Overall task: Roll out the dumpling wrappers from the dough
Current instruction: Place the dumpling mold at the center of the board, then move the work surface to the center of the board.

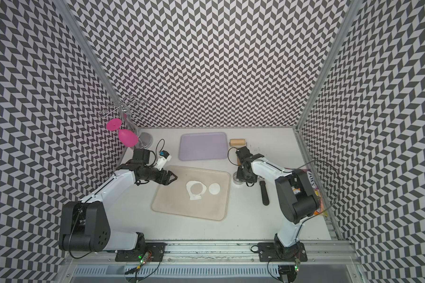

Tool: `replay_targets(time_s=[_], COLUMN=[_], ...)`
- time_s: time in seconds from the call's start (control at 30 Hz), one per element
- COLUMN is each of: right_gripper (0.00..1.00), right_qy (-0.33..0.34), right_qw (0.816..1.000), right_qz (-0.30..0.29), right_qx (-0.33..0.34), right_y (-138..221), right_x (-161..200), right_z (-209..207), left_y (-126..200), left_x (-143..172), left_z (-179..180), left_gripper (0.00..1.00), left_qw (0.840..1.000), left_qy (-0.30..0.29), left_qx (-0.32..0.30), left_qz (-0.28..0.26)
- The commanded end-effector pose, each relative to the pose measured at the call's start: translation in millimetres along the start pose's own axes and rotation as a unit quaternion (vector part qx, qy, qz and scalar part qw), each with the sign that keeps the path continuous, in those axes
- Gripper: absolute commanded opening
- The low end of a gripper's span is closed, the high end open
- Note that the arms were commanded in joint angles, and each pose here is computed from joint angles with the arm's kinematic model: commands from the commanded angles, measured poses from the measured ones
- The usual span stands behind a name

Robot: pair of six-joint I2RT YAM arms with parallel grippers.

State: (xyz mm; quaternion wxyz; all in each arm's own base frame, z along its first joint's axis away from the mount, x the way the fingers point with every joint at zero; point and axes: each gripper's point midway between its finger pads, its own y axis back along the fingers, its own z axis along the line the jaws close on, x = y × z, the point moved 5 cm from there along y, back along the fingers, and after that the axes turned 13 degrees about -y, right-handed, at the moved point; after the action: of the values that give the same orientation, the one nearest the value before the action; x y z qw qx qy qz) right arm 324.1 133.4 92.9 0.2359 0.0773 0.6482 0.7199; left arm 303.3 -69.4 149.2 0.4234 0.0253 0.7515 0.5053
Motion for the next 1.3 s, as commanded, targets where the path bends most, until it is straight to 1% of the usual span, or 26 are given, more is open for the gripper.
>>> replay_targets(time_s=[0.0,0.07,0.13,0.23,0.33,0.43,0.53,0.6,0.7,0.93,1.1,1.27], right_gripper=[0.41,0.46,0.49,0.50,0.50,0.50,0.50,0.51,0.50,0.50,0.50,0.50], right_qy=[0.006,0.005,0.003,-0.004,-0.015,-0.024,-0.027,-0.025,-0.022,-0.020,-0.019,-0.021], right_qw=[1.000,0.999,0.998,0.996,0.991,0.986,0.981,0.980,0.979,0.979,0.979,0.978], right_qz=[-0.024,-0.036,-0.054,-0.086,-0.126,-0.159,-0.177,-0.182,-0.182,-0.181,-0.183,-0.186], right_qx=[-0.014,-0.020,-0.024,-0.029,-0.037,-0.051,-0.072,-0.081,-0.086,-0.089,-0.092,-0.095], right_y=[18.3,30.6,45.7,70.5,97.2,122.1,140.1,146.4,150.4,152.7,155.7,158.9], right_x=[-12.8,-17.8,-24.0,-32.7,-39.0,-42.0,-41.2,-39.0,-35.2,-29.7,-29.4,-29.3], right_z=[10.2,13.2,15.5,15.2,10.7,6.6,4.1,2.1,-0.9,-6.6,-7.1,-7.8], left_y=[2.3,1.7,0.5,-7.3,-25.0,-45.3,-62.0,-71.4,-82.1,-95.5,-107.4,-110.8], left_x=[-3.0,-2.3,-2.3,-2.4,-0.9,-0.9,-4.7,-7.0,-9.4,-19.9,-14.9,-5.1], left_z=[0.7,0.7,-0.4,-9.5,-27.0,-39.5,-48.6,-51.9,-59.4,-64.5,-59.6,-52.2], left_gripper=[0.83,0.83,0.84,0.84,0.85,0.85,0.85,0.86,0.86,0.87,0.87,0.87], left_qw=[1.000,1.000,1.000,0.997,0.990,0.984,0.980,0.976,0.972,0.971,0.966,0.960], left_qy=[-0.006,-0.009,-0.021,-0.066,-0.117,-0.141,-0.162,-0.173,-0.188,-0.194,-0.198,-0.200], left_qx=[0.001,0.002,-0.003,-0.025,-0.038,-0.041,-0.043,-0.054,-0.051,-0.052,-0.067,-0.090], left_qz=[-0.010,-0.009,-0.003,0.027,0.065,0.098,0.108,0.120,0.130,0.131,0.150,0.173])
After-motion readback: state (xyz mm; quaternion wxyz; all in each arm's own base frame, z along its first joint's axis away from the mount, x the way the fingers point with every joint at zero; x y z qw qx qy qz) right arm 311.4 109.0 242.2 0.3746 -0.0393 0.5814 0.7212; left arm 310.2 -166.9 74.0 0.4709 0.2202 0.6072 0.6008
